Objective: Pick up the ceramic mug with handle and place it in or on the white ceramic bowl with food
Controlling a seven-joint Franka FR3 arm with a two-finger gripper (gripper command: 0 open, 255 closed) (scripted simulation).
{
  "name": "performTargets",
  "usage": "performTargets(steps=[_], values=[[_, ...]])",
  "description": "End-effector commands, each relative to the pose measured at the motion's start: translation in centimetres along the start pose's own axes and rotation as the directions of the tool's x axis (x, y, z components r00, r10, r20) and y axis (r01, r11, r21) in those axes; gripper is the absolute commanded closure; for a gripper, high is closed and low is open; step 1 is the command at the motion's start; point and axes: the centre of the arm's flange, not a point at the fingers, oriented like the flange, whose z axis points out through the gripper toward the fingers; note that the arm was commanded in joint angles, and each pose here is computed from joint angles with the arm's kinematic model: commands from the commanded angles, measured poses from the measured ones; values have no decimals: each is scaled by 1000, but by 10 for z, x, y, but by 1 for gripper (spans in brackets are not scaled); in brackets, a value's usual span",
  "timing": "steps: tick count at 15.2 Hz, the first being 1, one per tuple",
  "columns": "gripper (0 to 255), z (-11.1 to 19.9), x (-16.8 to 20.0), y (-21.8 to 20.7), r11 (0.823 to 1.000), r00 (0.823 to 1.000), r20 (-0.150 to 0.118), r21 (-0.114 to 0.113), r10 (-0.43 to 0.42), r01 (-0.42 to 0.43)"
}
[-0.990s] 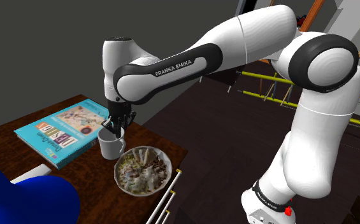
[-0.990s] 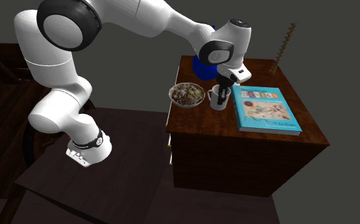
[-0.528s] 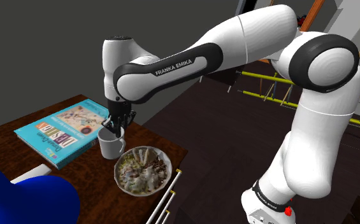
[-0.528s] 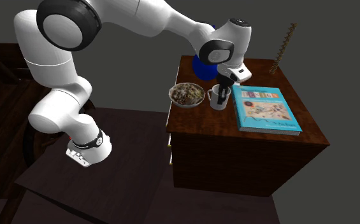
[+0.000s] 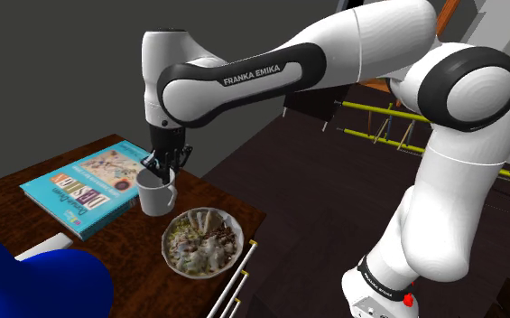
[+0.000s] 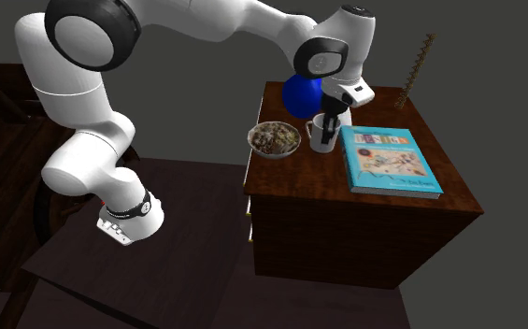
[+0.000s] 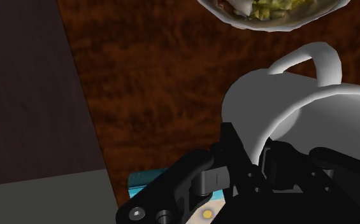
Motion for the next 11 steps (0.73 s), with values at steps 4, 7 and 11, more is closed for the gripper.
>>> performTargets(steps=[4, 7, 11], values=[[255, -27, -1, -1, 1000, 1000, 0, 0, 0, 0], [255, -42, -1, -2, 1000, 1000, 0, 0, 0, 0], [255, -64, -1, -3, 1000, 1000, 0, 0, 0, 0]])
